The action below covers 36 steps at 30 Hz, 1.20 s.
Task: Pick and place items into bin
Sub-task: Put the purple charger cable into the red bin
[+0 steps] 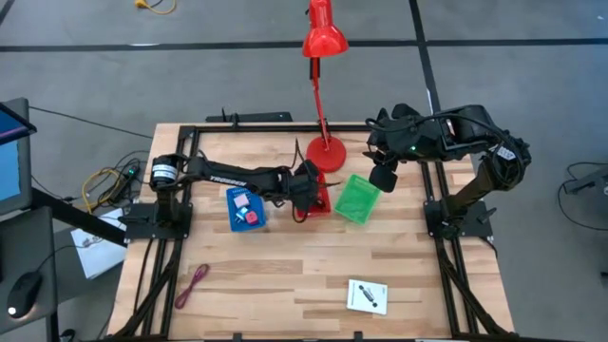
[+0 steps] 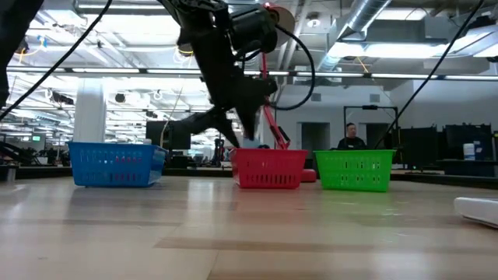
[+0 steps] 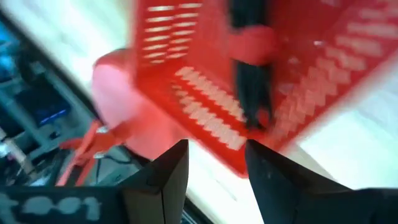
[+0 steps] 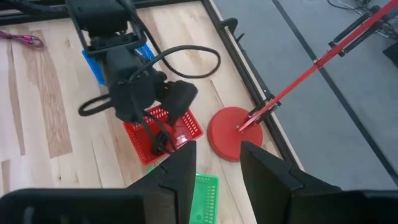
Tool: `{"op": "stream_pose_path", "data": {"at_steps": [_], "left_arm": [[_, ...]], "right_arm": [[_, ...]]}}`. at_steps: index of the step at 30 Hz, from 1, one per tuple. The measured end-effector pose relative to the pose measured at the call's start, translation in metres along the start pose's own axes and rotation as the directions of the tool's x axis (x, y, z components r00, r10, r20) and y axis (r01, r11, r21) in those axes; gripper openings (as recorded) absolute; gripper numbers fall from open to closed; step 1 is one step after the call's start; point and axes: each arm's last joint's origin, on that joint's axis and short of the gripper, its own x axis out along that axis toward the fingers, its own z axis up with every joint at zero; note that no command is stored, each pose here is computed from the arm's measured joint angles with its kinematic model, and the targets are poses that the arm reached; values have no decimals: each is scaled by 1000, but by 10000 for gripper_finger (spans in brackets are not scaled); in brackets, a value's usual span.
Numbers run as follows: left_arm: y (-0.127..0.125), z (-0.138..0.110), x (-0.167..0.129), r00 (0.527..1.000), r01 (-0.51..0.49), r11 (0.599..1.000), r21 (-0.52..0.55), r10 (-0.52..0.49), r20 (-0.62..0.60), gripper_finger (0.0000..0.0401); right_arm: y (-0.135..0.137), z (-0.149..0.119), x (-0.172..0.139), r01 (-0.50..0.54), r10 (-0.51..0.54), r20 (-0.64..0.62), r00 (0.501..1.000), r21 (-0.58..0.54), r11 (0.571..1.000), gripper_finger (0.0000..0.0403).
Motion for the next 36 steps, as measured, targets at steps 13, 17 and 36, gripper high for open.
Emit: {"op": "stream_pose_path", "data": {"at_steps": [13,17,36], "left_arm": [[37,-65,-154,985,144,802,-580,-58,164,123],[27,-92,-207,874,459,496,-737,-105,474,117],[-134,-41,-239,765,369,-107,-923,-529,368,116]], "right_arm": [[5,-2,12,7,-8,-37,999,-17,1000,118],[15,-5,34,15,-17,-73,997,-34,999,118],[49,-45,120,24,-65,-268,961,-154,988,118]]}}
